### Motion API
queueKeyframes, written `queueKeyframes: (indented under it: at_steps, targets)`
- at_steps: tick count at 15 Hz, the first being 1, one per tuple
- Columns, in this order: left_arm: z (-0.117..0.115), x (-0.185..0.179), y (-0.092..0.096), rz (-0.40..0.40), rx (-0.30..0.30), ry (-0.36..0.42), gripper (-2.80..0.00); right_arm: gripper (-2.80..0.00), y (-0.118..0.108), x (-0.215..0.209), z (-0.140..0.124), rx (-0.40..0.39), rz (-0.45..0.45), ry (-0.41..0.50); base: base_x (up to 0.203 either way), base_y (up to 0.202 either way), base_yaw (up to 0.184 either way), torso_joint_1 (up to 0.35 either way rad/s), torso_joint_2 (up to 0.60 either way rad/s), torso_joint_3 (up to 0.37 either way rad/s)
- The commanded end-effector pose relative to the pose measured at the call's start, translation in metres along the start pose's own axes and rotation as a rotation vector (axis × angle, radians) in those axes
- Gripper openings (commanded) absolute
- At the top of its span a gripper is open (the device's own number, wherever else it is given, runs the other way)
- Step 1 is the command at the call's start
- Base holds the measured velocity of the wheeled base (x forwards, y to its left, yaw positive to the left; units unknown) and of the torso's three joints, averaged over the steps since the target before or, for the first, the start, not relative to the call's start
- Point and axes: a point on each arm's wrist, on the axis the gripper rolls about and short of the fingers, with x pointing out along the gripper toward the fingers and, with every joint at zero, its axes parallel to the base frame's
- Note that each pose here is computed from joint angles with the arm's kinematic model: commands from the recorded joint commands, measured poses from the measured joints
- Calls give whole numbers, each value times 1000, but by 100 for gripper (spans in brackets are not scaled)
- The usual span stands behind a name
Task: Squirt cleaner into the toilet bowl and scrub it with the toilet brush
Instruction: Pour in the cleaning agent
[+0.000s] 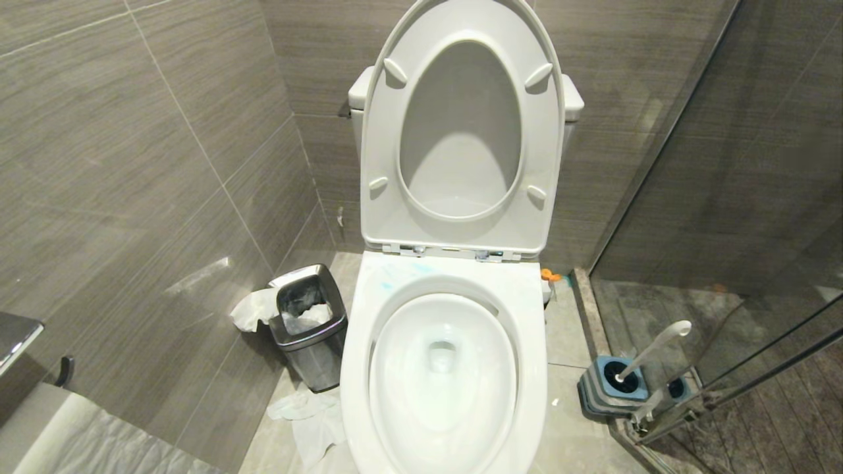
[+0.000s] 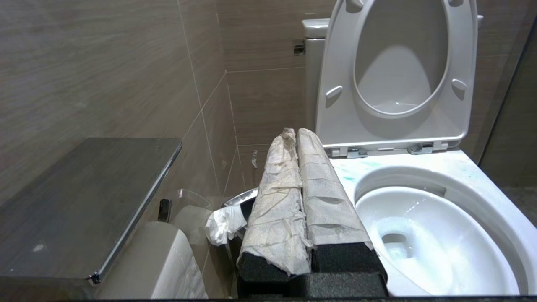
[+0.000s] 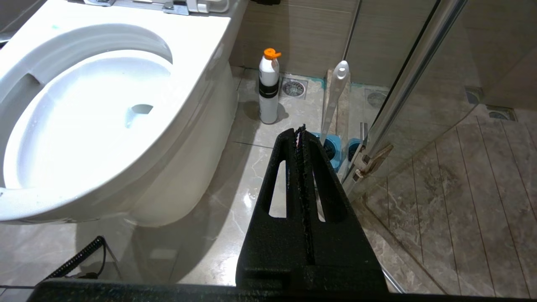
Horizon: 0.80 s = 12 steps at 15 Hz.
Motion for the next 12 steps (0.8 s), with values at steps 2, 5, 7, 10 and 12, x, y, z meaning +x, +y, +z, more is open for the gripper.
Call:
queueKeyframes:
  at_steps: [2, 5, 7, 10, 12]
  targets:
    - [-8, 0, 0, -2, -5, 28, -280, -280, 0, 0, 0, 0, 0, 2, 0, 0, 0, 0, 0, 0]
    - [-12, 0, 0, 7, -8, 70, -280, -280, 0, 0, 0, 0, 0, 1, 0, 0, 0, 0, 0, 0]
    - [-17, -1, 0, 11, -10, 122, -280, -280, 0, 0, 0, 0, 0, 2, 0, 0, 0, 0, 0, 0]
    - [-25, -2, -1, 17, 8, 195, -280, -280, 0, 0, 0, 0, 0, 0, 0, 0, 0, 0, 0, 0]
    - [-29, -3, -1, 21, 5, 244, -280, -280, 0, 0, 0, 0, 1, 2, 0, 0, 0, 0, 0, 0]
